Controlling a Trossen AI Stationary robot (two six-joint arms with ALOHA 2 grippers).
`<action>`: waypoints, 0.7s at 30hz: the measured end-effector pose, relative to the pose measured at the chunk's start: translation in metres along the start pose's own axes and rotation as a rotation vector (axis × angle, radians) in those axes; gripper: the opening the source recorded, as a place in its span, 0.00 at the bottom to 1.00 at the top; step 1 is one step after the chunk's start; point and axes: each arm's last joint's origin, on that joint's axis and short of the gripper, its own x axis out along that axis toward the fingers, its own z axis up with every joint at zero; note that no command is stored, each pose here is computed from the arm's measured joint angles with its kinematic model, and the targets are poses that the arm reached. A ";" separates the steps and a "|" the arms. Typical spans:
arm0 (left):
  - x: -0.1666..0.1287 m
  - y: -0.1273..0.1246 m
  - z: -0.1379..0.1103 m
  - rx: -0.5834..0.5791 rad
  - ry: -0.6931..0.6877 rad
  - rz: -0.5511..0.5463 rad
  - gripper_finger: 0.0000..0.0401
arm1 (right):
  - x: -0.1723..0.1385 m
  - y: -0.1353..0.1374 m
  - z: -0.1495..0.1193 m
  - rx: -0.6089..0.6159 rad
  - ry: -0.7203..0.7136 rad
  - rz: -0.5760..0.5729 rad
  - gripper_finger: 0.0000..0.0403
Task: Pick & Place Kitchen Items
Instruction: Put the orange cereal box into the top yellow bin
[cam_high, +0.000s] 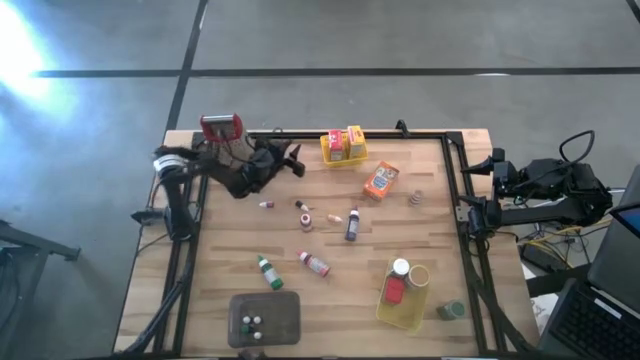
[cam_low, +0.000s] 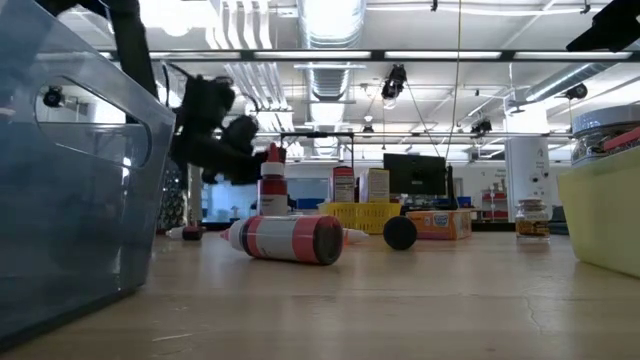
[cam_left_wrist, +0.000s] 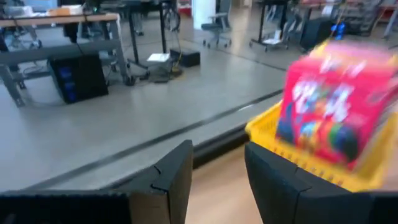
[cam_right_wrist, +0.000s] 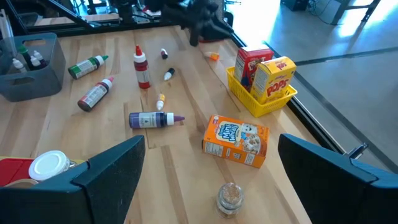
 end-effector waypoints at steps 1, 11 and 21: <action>-0.003 -0.001 0.007 -0.002 -0.005 -0.010 0.38 | 0.000 0.000 0.000 0.000 0.000 0.000 0.90; -0.055 -0.008 0.055 0.028 0.242 -0.368 0.38 | 0.000 0.000 0.000 0.000 0.000 0.000 0.90; -0.129 -0.007 0.104 -0.051 0.246 -0.603 0.37 | 0.000 0.000 0.000 0.000 0.000 0.000 0.90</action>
